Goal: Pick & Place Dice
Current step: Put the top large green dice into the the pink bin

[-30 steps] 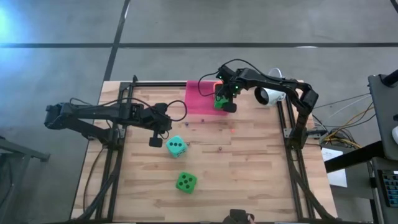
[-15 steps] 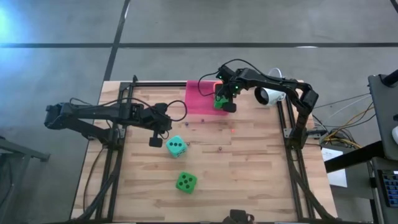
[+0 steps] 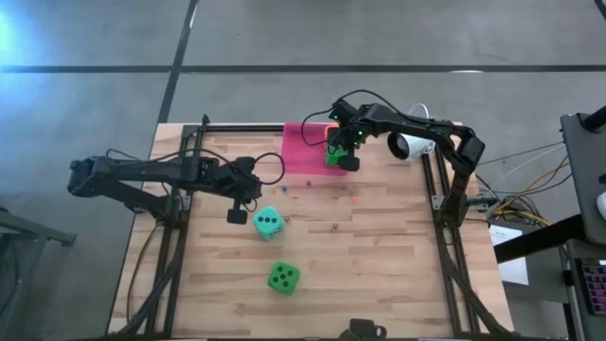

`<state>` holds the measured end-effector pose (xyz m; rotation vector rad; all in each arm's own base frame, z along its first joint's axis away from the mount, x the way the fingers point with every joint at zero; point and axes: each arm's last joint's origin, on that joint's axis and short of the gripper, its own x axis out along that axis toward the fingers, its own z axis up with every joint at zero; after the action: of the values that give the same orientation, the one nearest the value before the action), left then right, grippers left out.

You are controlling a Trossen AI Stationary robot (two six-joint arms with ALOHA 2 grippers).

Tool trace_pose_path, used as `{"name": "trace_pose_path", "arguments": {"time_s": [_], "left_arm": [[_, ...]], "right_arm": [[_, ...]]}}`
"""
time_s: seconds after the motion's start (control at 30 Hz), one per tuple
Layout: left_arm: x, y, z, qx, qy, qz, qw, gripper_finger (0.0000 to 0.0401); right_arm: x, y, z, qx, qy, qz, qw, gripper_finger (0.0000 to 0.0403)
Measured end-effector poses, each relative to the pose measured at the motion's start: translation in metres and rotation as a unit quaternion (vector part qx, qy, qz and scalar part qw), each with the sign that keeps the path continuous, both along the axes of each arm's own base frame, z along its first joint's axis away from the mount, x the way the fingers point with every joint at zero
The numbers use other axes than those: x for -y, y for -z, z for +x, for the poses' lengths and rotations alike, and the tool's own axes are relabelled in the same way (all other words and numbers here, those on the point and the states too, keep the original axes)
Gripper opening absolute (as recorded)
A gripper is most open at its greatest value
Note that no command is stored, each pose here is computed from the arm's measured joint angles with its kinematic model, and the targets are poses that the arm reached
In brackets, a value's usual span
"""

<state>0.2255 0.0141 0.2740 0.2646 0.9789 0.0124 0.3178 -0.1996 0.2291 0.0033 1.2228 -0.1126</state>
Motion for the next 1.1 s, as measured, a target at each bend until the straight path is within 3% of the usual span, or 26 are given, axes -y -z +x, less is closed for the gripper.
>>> {"name": "trace_pose_path", "arguments": {"time_s": [1.1], "left_arm": [[0.0000, -0.0004, 0.0005, 0.003, 0.001, 0.001, 1.000, 0.0008]], "right_arm": [[0.0005, -0.0003, 0.0012, 0.006, -0.001, -0.003, 1.000, 0.0396]]}}
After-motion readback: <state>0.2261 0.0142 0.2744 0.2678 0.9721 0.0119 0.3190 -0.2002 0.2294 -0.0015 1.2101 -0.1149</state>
